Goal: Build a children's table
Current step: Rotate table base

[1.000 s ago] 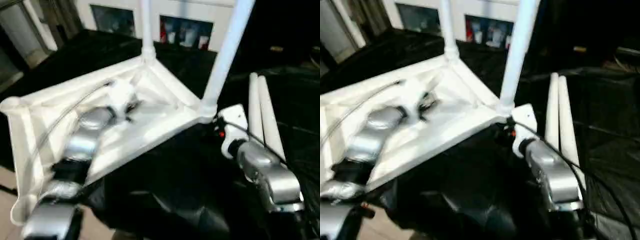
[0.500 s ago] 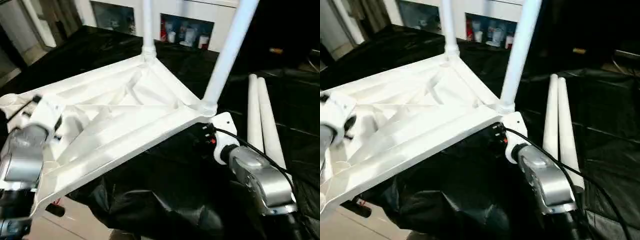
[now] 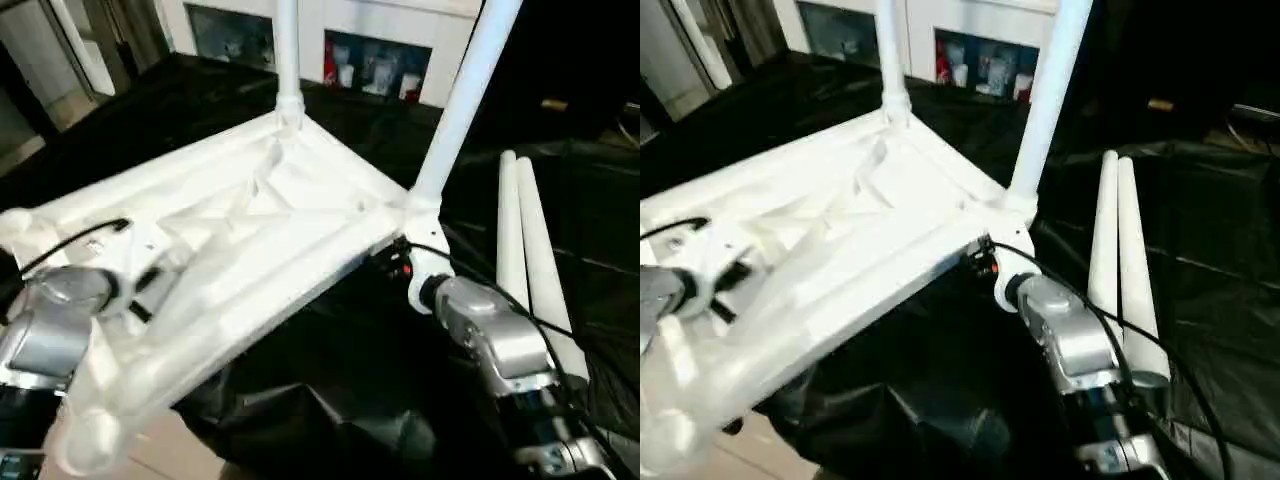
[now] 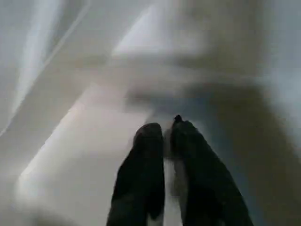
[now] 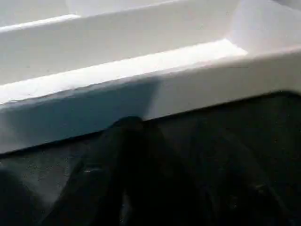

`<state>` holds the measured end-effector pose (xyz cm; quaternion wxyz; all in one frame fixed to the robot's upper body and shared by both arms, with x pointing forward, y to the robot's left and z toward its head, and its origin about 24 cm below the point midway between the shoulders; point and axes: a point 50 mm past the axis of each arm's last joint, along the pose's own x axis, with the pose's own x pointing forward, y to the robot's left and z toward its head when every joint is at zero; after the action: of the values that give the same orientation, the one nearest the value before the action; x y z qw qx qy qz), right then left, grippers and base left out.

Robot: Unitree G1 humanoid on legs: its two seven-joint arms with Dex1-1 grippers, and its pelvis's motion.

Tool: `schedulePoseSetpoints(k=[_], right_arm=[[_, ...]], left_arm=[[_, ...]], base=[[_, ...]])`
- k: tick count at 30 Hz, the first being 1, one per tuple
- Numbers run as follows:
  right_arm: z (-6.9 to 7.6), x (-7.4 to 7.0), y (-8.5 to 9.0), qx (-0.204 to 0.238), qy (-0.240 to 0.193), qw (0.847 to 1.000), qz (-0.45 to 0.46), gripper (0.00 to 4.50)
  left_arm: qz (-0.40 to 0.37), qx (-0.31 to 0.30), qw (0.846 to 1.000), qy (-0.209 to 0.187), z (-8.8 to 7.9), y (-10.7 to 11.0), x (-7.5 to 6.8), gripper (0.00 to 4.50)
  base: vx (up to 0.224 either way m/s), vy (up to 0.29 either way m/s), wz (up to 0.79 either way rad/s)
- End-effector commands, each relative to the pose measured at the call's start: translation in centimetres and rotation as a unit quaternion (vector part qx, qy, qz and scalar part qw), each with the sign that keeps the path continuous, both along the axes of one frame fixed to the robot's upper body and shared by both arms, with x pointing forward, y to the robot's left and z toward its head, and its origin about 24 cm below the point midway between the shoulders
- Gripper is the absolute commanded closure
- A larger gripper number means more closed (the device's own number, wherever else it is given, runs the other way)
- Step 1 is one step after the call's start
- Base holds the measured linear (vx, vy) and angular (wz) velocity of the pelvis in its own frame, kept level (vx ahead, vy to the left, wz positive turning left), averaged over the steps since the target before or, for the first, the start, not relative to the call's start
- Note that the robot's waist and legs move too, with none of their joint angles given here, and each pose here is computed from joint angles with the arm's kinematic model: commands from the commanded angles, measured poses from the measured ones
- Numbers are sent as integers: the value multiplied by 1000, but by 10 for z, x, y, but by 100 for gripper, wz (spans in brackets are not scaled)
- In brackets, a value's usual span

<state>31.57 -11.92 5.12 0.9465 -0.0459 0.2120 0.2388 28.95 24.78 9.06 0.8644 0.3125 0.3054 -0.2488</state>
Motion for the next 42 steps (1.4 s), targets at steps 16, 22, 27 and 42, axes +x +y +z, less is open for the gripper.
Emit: schedulePoseSetpoints(k=[16, 22, 27, 42], right_arm=[[6, 22, 4, -27, -15, 997, 76, 365], [17, 31, 0, -39, -40, 996, 70, 405], [28, 35, -8, -38, -59, 996, 50, 405], [66, 19, -46, -6, -88, 995, -53, 405]], left_arm=[[-303, -136, 942, 58, 2, -106, 14, 450], [-224, -74, 972, -22, 2, -102, 55, 450], [-183, -57, 980, -47, 5, -95, 70, 450], [-68, -171, 967, -173, 6, -103, 92, 450]], base=[[0, 0, 0], [0, 0, 0], [0, 0, 0], [0, 0, 0]])
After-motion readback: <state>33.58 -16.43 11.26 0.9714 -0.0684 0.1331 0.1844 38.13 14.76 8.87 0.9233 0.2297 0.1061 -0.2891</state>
